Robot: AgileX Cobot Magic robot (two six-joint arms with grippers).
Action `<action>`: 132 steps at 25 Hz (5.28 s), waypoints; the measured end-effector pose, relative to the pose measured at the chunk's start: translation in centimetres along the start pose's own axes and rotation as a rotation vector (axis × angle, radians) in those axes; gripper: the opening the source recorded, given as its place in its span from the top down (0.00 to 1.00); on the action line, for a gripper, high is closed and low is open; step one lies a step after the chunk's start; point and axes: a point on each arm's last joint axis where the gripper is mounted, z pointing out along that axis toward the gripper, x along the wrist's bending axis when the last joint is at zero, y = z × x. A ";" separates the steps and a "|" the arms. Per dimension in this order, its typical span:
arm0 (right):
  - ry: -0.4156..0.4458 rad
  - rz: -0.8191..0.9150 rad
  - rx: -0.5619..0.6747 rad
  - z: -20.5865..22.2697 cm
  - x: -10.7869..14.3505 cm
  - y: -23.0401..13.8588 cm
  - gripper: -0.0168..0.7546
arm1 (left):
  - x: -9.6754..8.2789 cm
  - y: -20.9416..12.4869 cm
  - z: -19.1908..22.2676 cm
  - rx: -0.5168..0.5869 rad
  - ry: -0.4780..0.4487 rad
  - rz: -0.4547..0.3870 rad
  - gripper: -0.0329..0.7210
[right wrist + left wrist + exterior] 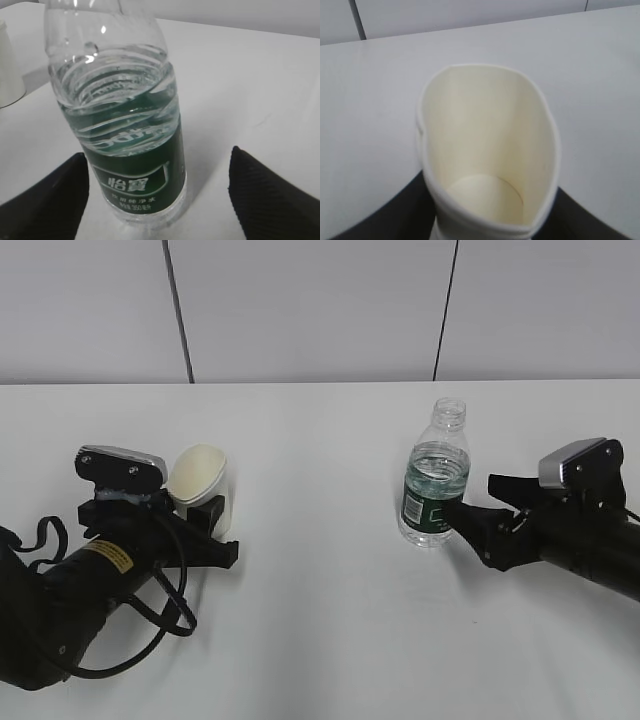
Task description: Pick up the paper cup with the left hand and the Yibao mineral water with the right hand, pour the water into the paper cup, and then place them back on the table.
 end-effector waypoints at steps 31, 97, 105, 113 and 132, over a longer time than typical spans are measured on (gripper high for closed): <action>0.074 -0.021 -0.033 3.9 1.2 0.3 0.14 | 0.0 0.0 0.0 0.000 0.000 0.000 0.51; 0.132 -0.186 0.017 2.5 2.3 4.5 0.33 | -3.8 3.0 -1.4 -0.068 -0.433 0.000 0.51; 0.112 -0.225 0.027 1.6 2.3 6.2 0.33 | -4.2 3.5 -1.8 -0.068 -0.476 0.005 0.51; 0.081 -0.264 0.011 0.9 2.3 8.1 0.33 | -4.6 3.4 -2.0 -0.049 -0.533 -0.013 0.51; 0.054 -0.338 0.060 1.3 1.5 9.3 0.33 | -5.7 4.1 -0.1 0.094 -0.621 0.088 0.51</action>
